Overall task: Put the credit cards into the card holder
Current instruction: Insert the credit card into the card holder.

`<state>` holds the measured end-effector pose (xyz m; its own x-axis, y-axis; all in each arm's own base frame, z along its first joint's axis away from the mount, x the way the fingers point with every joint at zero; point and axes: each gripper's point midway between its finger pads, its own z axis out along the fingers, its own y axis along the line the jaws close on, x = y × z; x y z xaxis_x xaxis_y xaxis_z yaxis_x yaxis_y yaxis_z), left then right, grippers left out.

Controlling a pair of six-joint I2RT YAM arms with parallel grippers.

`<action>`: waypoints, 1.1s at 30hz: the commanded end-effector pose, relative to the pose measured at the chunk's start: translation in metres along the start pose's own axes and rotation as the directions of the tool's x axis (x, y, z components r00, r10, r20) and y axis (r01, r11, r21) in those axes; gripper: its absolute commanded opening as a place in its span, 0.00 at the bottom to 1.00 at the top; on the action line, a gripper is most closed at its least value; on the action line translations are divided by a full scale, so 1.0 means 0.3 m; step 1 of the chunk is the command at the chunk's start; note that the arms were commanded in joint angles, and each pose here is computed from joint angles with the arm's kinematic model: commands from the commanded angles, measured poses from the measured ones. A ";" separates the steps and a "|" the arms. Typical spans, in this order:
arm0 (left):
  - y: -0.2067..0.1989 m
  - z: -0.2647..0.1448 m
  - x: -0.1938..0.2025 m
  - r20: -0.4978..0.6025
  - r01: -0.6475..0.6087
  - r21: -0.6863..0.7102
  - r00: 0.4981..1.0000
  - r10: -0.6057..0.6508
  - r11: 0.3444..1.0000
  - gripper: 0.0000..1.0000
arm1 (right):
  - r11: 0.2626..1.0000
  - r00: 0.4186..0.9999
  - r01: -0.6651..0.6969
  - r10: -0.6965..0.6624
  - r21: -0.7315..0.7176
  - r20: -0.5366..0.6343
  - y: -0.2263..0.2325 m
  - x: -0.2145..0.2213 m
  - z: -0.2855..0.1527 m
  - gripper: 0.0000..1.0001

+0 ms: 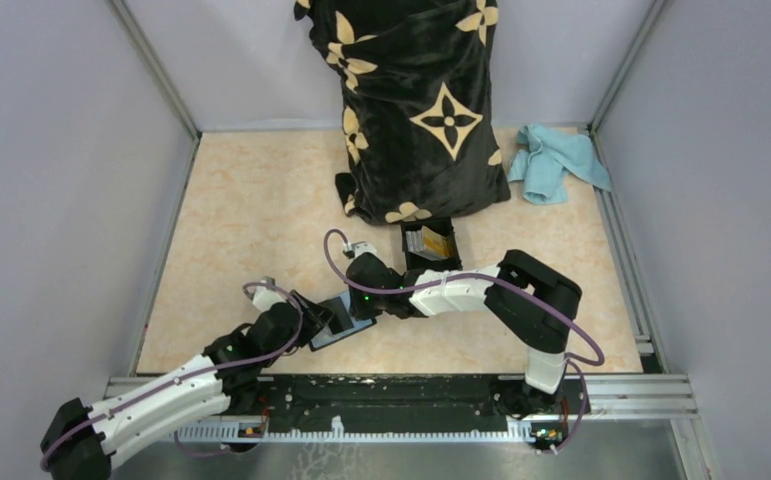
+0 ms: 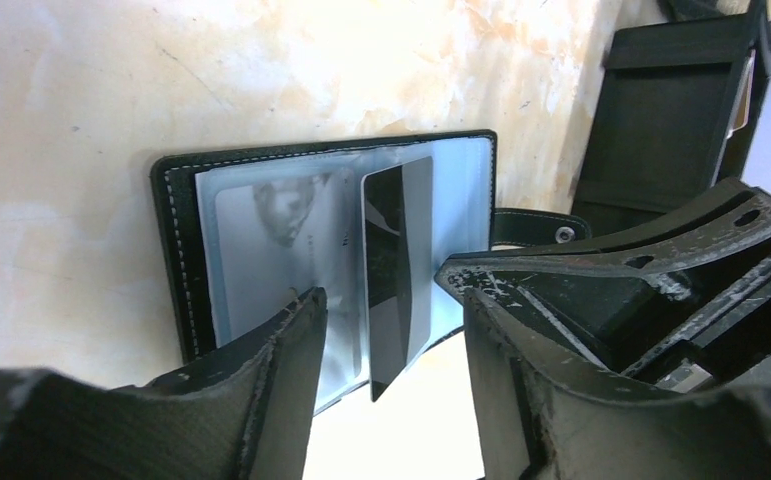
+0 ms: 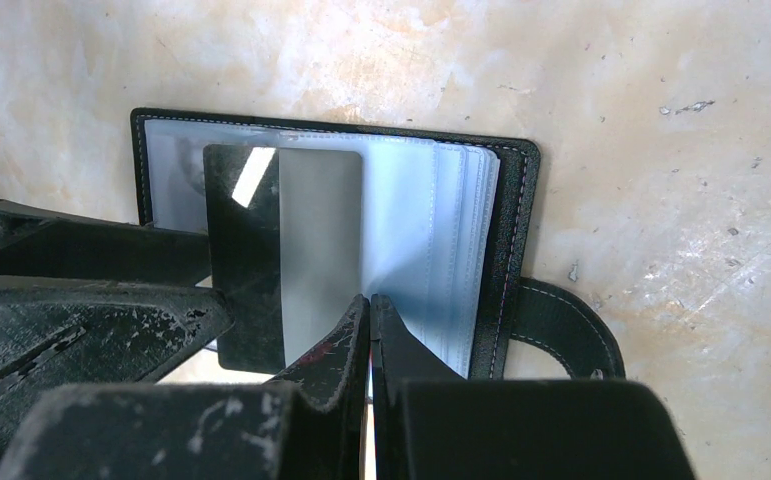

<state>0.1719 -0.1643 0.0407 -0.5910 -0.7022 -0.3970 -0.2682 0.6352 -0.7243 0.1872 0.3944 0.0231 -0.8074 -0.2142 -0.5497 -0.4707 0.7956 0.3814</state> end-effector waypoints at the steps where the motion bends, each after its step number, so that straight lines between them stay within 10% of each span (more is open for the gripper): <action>1: 0.090 -0.008 0.007 -0.010 -0.053 -0.094 0.999 0.052 0.994 0.57 | 0.986 0.989 0.036 -0.012 0.163 -0.150 -0.174 0.170 0.015 0.00; 19: 0.041 -0.017 -0.041 -0.001 -0.223 -0.150 0.974 0.226 0.963 0.22 | 0.985 0.994 0.039 -0.021 0.168 -0.108 -0.187 0.130 -0.030 0.00; 33: -0.002 0.035 0.014 -0.094 -0.332 -0.146 0.942 0.321 0.932 0.16 | 0.982 0.997 0.063 -0.053 0.177 -0.062 -0.182 0.078 -0.084 0.05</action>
<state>0.1760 -0.1609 0.0284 -0.6941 -0.4664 -0.5484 -0.2101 0.8598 -0.4653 0.1866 0.3703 0.0248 -0.7986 -0.2265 -0.5576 -0.4644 0.8212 0.3316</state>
